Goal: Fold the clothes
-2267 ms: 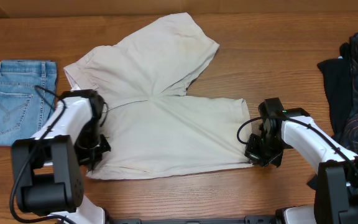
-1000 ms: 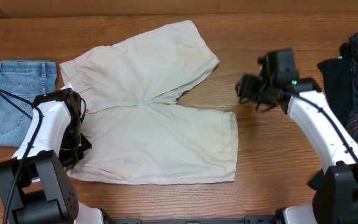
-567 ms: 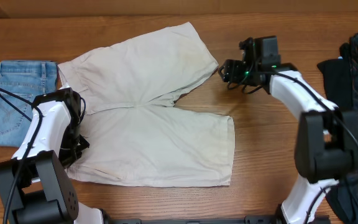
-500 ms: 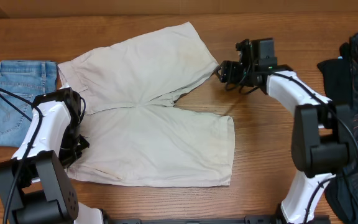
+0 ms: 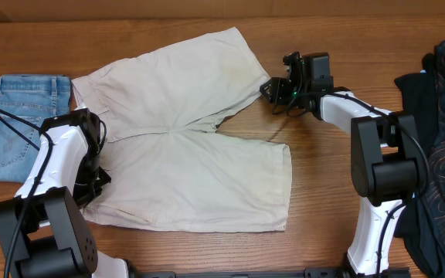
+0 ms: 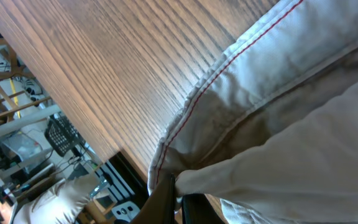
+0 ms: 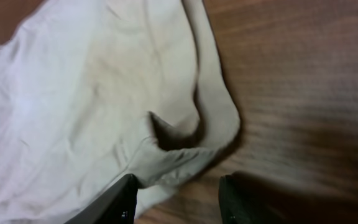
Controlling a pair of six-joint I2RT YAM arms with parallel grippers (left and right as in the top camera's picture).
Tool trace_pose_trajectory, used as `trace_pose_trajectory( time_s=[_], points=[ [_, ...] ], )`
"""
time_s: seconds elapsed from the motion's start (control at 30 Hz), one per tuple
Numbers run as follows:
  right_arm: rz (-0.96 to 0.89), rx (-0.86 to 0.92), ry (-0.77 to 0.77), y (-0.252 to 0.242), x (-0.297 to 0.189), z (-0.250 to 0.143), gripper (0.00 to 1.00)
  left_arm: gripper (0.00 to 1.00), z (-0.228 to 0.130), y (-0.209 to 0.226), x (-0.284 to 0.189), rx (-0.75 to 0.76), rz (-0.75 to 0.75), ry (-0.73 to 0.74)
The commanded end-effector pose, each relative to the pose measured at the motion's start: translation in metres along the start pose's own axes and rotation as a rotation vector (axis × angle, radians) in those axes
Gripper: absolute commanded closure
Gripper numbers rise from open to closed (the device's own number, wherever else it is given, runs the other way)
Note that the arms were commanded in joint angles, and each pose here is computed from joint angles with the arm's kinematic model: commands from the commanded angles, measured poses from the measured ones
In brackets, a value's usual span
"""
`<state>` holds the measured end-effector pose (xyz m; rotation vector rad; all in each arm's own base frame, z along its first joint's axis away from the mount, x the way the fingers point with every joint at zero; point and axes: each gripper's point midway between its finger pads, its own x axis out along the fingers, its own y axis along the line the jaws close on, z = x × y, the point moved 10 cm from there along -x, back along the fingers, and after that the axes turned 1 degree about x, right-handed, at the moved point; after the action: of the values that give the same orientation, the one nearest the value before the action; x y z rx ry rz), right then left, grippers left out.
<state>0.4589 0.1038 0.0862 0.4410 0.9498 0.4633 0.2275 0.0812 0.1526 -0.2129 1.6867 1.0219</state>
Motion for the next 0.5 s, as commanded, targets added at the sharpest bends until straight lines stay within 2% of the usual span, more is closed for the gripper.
trace_pose_trajectory(
  time_s=[0.0, 0.13, 0.23, 0.33, 0.43, 0.47],
  points=[
    [0.027, -0.011, -0.025, 0.0064, 0.0015, 0.0059, 0.54, 0.92, 0.0044, 0.0066, -0.0087, -0.048, 0.005, -0.054],
    [0.028, 0.001, -0.027, 0.0061, 0.0021, 0.0059, 0.56, 0.92, 0.0044, 0.0066, -0.0087, -0.048, 0.005, -0.054],
    [0.028, 0.003, -0.027, 0.0046, 0.0042, 0.005, 0.69, 0.92, 0.0044, 0.0066, -0.0087, -0.048, 0.005, -0.054],
    [0.028, 0.003, -0.025, 0.0037, 0.0059, 0.0041, 0.76, 0.92, 0.0044, 0.0066, -0.0087, -0.048, 0.005, -0.054],
    [0.028, 0.003, -0.026, 0.0033, 0.0063, 0.004, 0.93, 0.92, 0.0044, 0.0066, -0.0087, -0.048, 0.005, -0.054],
    [0.026, 0.005, -0.021, 0.003, 0.0063, 0.0032, 0.96, 0.92, 0.0044, 0.0066, -0.0087, -0.048, 0.005, -0.054]
  ],
)
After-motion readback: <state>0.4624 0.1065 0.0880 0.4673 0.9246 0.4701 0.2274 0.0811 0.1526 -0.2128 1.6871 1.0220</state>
